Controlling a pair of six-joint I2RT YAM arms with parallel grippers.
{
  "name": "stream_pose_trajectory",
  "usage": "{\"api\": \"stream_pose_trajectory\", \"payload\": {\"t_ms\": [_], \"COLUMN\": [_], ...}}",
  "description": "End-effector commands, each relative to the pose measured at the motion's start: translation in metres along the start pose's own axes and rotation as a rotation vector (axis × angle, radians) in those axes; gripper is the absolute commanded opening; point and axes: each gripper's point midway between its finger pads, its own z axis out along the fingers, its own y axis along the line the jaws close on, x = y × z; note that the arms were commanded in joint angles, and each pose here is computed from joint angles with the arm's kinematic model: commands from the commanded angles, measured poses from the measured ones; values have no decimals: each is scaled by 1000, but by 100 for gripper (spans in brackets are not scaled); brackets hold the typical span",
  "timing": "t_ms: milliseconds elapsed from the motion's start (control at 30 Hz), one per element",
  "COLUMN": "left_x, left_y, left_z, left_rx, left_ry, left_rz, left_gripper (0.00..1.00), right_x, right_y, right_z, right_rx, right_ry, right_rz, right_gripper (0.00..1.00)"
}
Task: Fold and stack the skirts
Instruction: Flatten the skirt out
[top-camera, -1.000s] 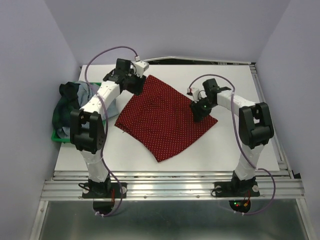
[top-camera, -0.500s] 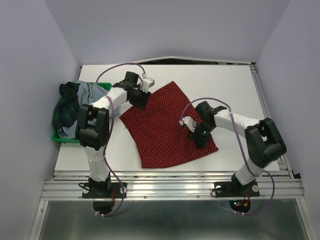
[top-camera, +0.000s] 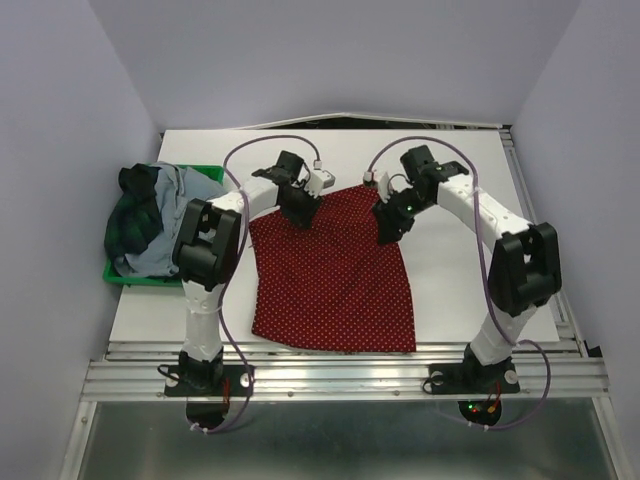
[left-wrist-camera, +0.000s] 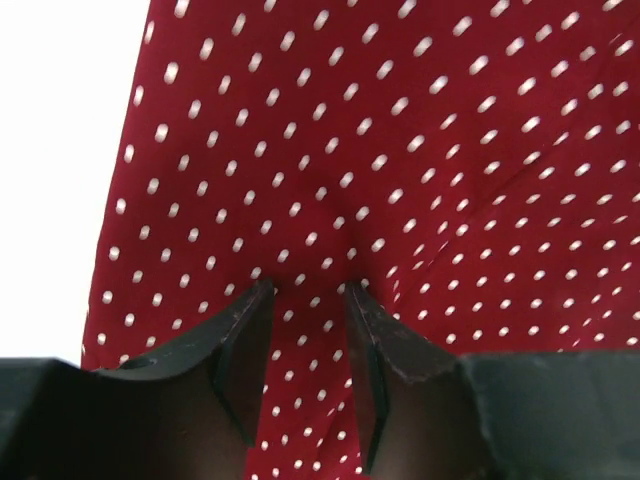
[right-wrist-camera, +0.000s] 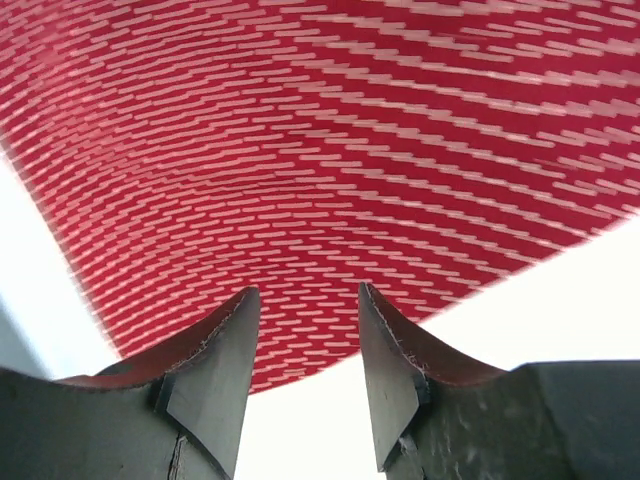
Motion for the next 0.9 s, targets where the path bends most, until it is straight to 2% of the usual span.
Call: {"api": "stream_pose_trajectory", "payload": {"t_ms": [0,133,167,267,367,467,733,867], "left_x": [-21,-44,-52,-63,-61,-47,-29,-24], "left_y": [-9,-12,-9,5,22,42,65,67], "left_z": [-7,-32,-46,-76,-91,-99,-110,-112], "left_rx": [46,72,56,22,-1,-36,-46,-51], "left_ry": [-48,-97,-124,-168,-168,-137,-138,-145], "left_rz": [40,86,90,86,68,42,-40,-63], "left_gripper": [46,48,49,55,56,57,57,57], "right_x": [-24,-55,-76,-101,-117,-133,-127,-123], "right_y": [-85,-140,-152,-182,-203,-214,-236,-252], "right_z": [-17,-11,-18,-16,-6,-3,34,51], "right_rx": [163,254,287,320,336,354,317,328], "right_ry": [-115,-145,-187,-236,-281,-330,-320,-306], "right_rz": [73,-31,-78,-144,-212,-319,-540,-567], "right_gripper": [50,52,54,60,66,67,69,68]}}
